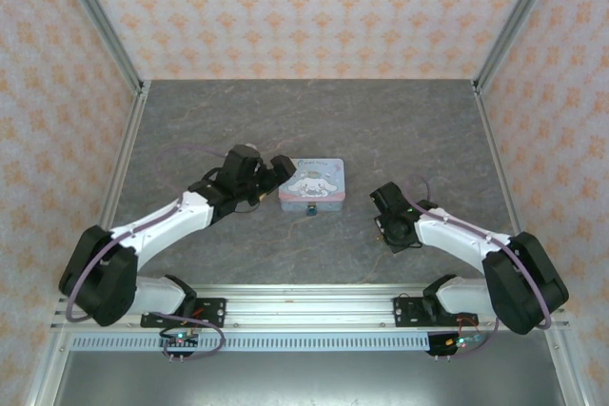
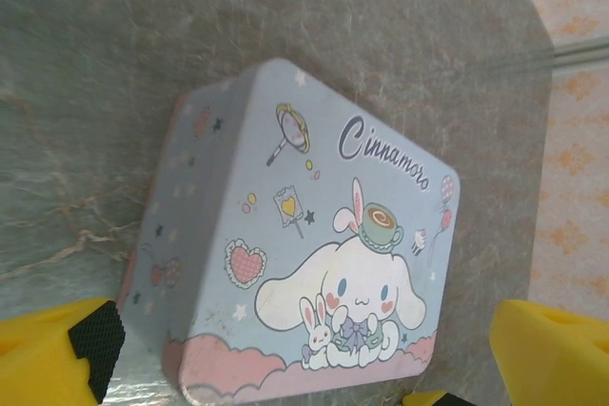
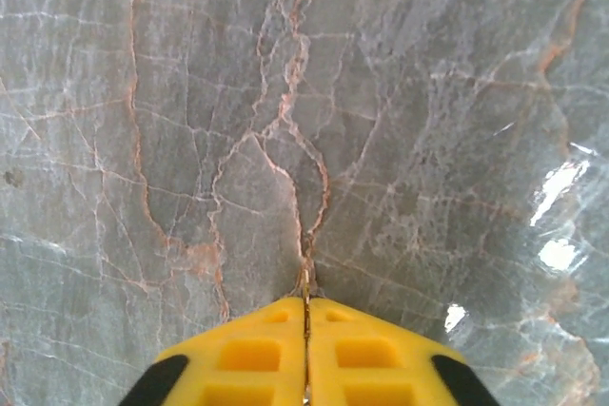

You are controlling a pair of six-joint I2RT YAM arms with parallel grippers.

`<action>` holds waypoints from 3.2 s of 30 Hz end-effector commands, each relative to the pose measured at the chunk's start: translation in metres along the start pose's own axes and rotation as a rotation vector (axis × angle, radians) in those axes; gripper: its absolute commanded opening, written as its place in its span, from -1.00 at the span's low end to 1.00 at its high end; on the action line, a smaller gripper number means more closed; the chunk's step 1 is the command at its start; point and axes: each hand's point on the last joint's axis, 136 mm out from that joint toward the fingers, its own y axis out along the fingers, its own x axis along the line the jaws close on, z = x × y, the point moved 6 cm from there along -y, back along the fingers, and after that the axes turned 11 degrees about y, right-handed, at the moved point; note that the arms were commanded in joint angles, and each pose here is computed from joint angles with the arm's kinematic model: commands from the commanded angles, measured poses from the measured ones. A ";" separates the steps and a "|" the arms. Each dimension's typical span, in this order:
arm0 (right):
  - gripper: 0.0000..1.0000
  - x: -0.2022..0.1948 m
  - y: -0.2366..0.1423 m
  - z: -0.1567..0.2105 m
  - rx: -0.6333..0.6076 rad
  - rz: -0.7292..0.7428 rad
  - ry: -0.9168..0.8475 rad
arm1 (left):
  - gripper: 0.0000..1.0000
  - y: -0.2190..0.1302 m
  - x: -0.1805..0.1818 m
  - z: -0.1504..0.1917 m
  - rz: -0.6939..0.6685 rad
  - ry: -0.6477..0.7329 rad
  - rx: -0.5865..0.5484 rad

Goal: Unlock a padlock with a key

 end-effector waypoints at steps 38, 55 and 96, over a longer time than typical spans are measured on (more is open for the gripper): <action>-1.00 0.146 -0.103 0.088 0.697 -1.141 -0.996 | 0.55 0.025 -0.065 -0.033 0.283 0.219 0.113; -1.00 0.157 -0.099 0.097 0.838 -1.112 -1.008 | 0.31 0.029 -0.072 -0.033 0.331 0.216 0.142; -1.00 0.216 -0.140 0.094 0.427 -1.258 -0.156 | 0.00 0.034 -0.081 -0.049 0.502 -0.831 -0.059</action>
